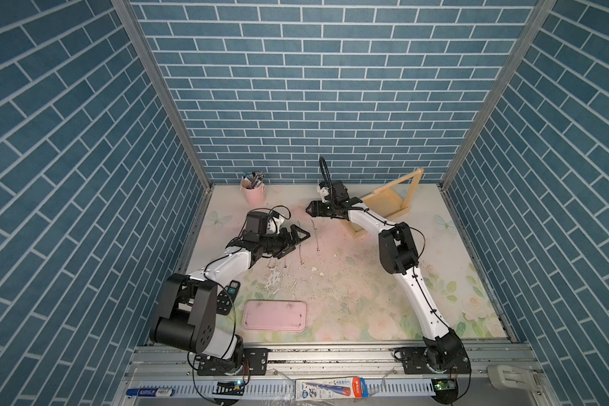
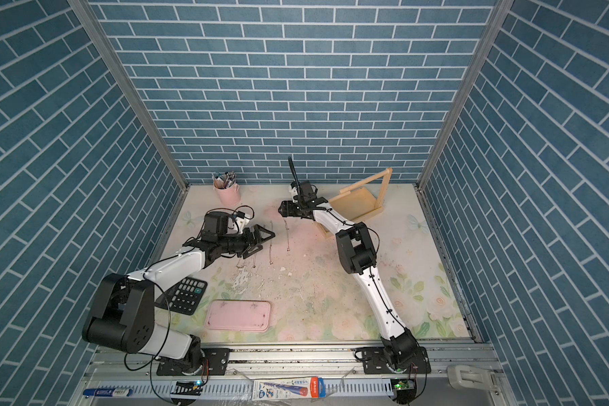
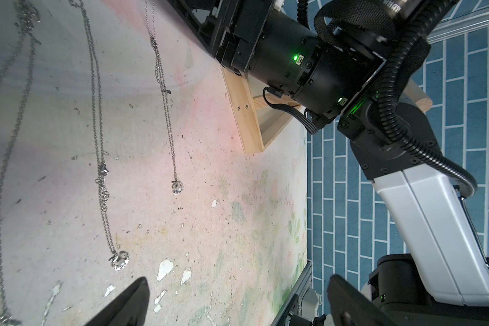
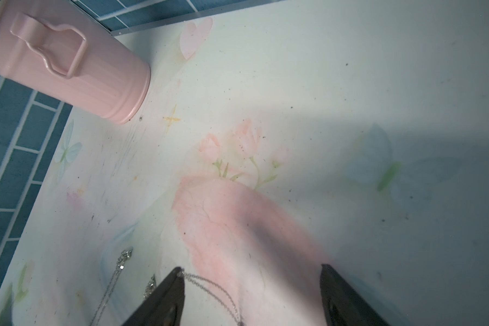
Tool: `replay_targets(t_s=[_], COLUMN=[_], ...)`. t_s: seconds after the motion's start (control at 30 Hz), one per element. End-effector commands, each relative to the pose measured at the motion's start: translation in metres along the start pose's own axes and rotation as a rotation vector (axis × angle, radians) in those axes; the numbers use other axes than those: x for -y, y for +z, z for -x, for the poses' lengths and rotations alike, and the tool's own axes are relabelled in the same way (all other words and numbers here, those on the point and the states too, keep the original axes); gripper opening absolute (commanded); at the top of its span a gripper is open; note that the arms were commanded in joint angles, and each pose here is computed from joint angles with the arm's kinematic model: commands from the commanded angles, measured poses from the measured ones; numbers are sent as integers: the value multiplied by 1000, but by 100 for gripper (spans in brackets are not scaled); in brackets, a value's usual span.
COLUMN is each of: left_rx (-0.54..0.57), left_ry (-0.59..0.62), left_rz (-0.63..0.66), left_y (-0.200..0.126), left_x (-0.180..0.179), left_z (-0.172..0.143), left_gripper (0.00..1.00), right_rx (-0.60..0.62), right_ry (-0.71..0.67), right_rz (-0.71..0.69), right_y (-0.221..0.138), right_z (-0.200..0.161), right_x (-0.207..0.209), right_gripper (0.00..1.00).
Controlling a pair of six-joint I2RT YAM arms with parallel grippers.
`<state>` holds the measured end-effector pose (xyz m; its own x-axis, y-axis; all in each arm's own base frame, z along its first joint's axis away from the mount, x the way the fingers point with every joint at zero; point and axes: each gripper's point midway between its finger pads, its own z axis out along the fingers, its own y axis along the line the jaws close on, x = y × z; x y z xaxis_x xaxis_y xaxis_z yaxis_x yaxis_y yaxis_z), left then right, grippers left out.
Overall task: Take the necklace off the jewelry display stand
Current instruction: Place the necklace at the center of the board.
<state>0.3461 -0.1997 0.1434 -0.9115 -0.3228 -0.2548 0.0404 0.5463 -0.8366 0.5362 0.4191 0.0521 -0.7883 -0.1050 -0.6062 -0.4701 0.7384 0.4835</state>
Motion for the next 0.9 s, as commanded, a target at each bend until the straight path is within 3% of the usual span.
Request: replay_targets(t_s=[0.0, 0.13, 0.3, 0.63, 0.87], left_rx=[18, 24, 21, -9, -26], left_ry=[-25, -47, 13, 151, 153], left_rz=[-39, -118, -163, -181, -168], left_y=[4, 21, 49, 100, 121], left_x=[-3, 2, 18, 23, 8], left_z=[3, 4, 7, 17, 12], left_gripper=[99, 99, 99, 99, 99], right_rx=[8, 10, 8, -3, -8], right_ry=[11, 17, 18, 32, 31], right_rz=[-21, -20, -18, -11, -9], right_y=[6, 6, 5, 5, 4], right_z=[-1, -1, -2, -8, -8], right_x=[10, 10, 10, 10, 9], right_gripper=[76, 76, 78, 81, 82])
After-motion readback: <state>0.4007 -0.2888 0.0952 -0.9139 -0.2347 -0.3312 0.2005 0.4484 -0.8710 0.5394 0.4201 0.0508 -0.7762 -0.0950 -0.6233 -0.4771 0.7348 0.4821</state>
